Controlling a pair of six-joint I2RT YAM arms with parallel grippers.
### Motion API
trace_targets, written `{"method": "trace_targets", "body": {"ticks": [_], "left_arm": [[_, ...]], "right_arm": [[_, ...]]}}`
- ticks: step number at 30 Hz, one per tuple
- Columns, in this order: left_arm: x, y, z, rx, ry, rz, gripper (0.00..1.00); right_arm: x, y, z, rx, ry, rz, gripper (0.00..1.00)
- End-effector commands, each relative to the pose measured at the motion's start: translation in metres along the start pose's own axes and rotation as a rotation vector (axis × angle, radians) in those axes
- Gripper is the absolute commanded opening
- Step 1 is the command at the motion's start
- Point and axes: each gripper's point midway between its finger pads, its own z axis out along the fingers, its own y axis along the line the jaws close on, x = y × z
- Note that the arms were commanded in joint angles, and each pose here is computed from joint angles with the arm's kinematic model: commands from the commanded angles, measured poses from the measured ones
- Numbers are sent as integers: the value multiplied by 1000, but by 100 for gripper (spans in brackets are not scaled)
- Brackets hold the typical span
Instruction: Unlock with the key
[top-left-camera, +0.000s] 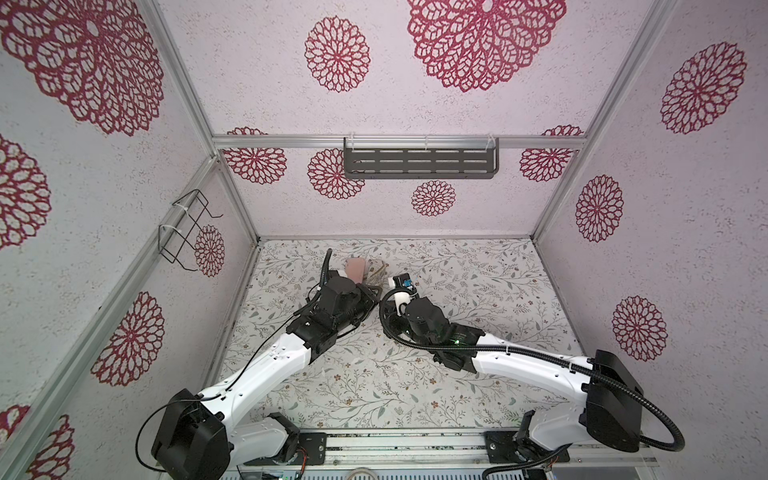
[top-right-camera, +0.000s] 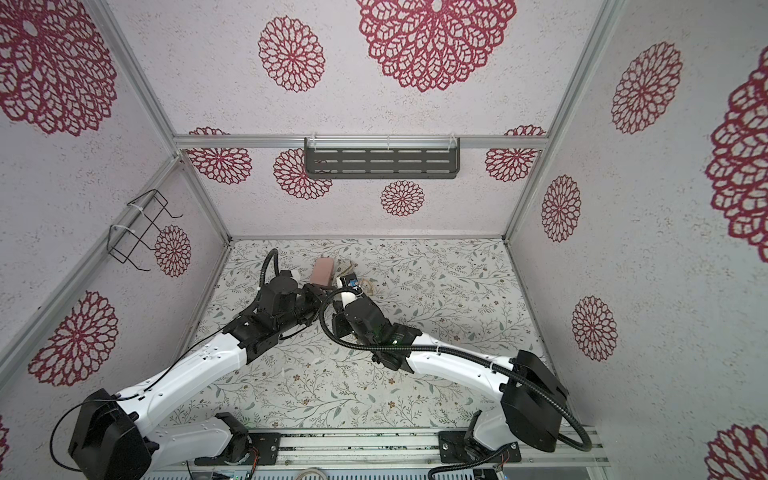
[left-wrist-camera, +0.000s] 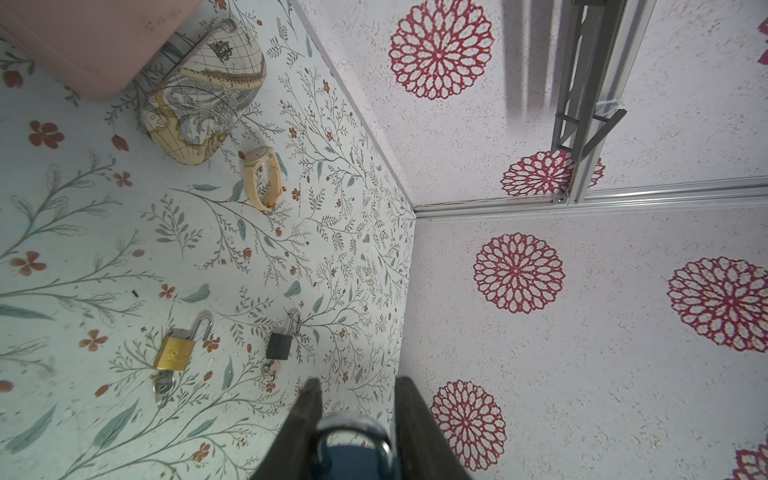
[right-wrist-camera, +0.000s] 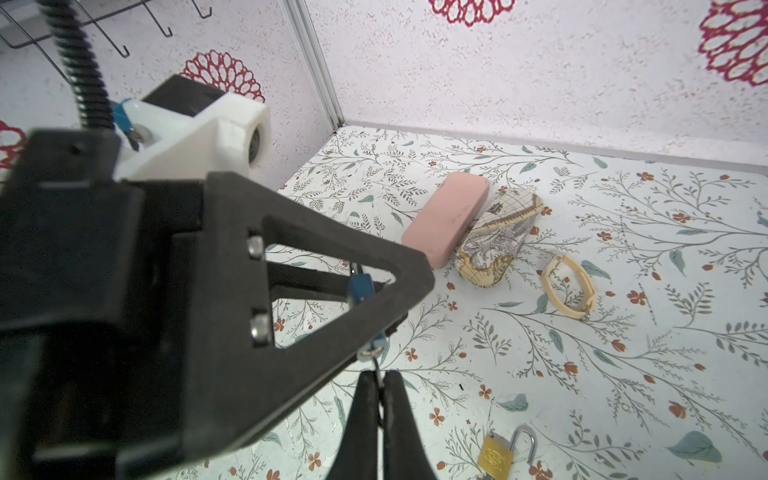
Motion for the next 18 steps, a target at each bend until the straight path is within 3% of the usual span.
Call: {"method": "trace_targets", "body": {"ticks": [1, 12, 18], "left_arm": [[0, 0, 2, 10, -8, -18, 32], [2, 2, 3, 32, -12, -51, 28], [0, -1, 2, 59, -22, -58, 17]], "right_arm": [[-25, 3, -4, 20, -67, 5, 0], [-25, 8, -2, -13, -70, 51, 0], [-22, 10, 0, -23, -66, 65, 0]]}}
